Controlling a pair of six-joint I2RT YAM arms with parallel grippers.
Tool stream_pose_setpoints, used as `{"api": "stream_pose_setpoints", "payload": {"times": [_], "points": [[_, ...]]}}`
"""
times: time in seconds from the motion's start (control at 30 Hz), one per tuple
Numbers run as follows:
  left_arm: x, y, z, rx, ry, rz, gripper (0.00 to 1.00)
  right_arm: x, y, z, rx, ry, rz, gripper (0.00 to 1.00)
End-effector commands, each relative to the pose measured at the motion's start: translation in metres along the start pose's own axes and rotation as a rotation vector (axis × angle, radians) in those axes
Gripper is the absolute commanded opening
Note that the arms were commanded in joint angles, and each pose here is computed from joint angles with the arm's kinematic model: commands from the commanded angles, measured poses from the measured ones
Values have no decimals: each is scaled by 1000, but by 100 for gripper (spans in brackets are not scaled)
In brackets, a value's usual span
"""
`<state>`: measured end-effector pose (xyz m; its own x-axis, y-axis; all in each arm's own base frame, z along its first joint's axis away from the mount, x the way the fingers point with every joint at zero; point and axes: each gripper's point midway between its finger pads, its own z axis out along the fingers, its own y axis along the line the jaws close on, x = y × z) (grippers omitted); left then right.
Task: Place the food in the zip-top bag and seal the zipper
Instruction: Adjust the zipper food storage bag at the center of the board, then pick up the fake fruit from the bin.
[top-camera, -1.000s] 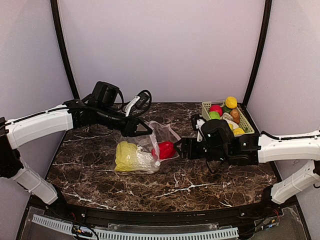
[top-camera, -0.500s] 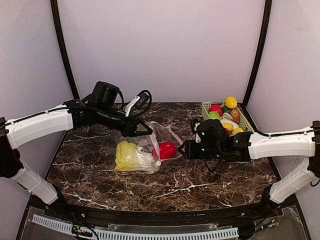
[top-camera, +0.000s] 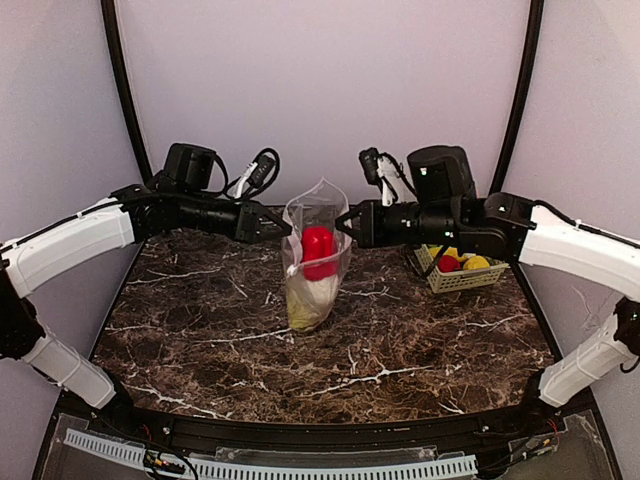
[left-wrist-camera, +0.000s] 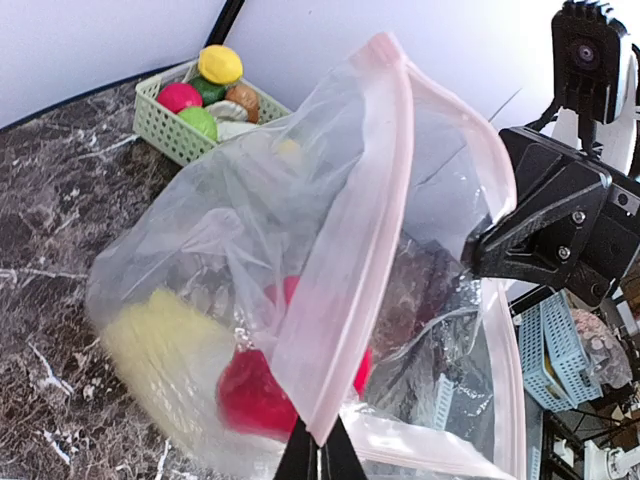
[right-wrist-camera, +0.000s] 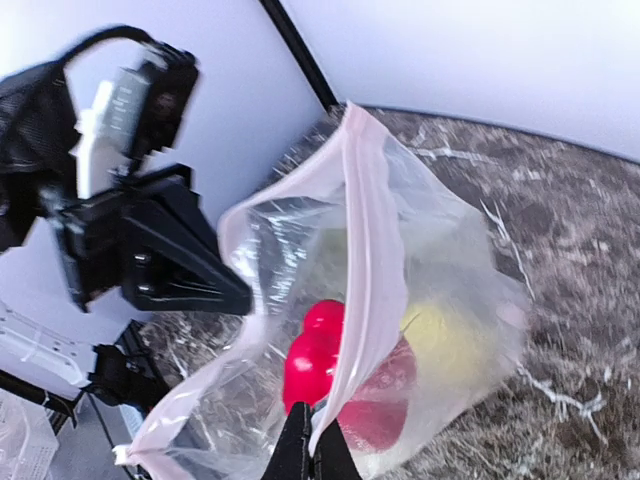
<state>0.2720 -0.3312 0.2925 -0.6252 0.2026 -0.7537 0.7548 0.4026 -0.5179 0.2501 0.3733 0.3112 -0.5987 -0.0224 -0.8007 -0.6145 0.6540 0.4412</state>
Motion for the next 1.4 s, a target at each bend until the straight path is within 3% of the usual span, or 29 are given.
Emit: {"api": "stream_pose_setpoints", "payload": {"times": [0.0, 0.27, 0.6, 0.83, 0.93, 1.1, 1.2, 1.37], "points": [[-43, -45, -33, 99, -123, -10, 1, -36, 43, -31, -165, -52, -103, 0], [-40, -46, -40, 90, -136, -43, 1, -18, 25, -24, -101, -22, -59, 0], [-23, -40, -34, 110, -52, -44, 1, 17, -3, -12, -25, 38, 69, 0], [-12, -21, -36, 34, -18, 79, 1, 46, -14, 2, -8, 106, 109, 0], [-9, -25, -35, 69, -7, 125, 1, 45, -14, -1, -9, 100, 104, 15], [-13, -32, -33, 127, -13, 167, 1, 26, -15, -27, 19, 38, 64, 56], [-18, -28, -35, 120, -33, 190, 1, 17, -28, -48, 98, -6, 49, 69], [-21, -21, -41, 118, -98, 216, 1, 15, -61, -83, 269, -36, 40, 82]]}}
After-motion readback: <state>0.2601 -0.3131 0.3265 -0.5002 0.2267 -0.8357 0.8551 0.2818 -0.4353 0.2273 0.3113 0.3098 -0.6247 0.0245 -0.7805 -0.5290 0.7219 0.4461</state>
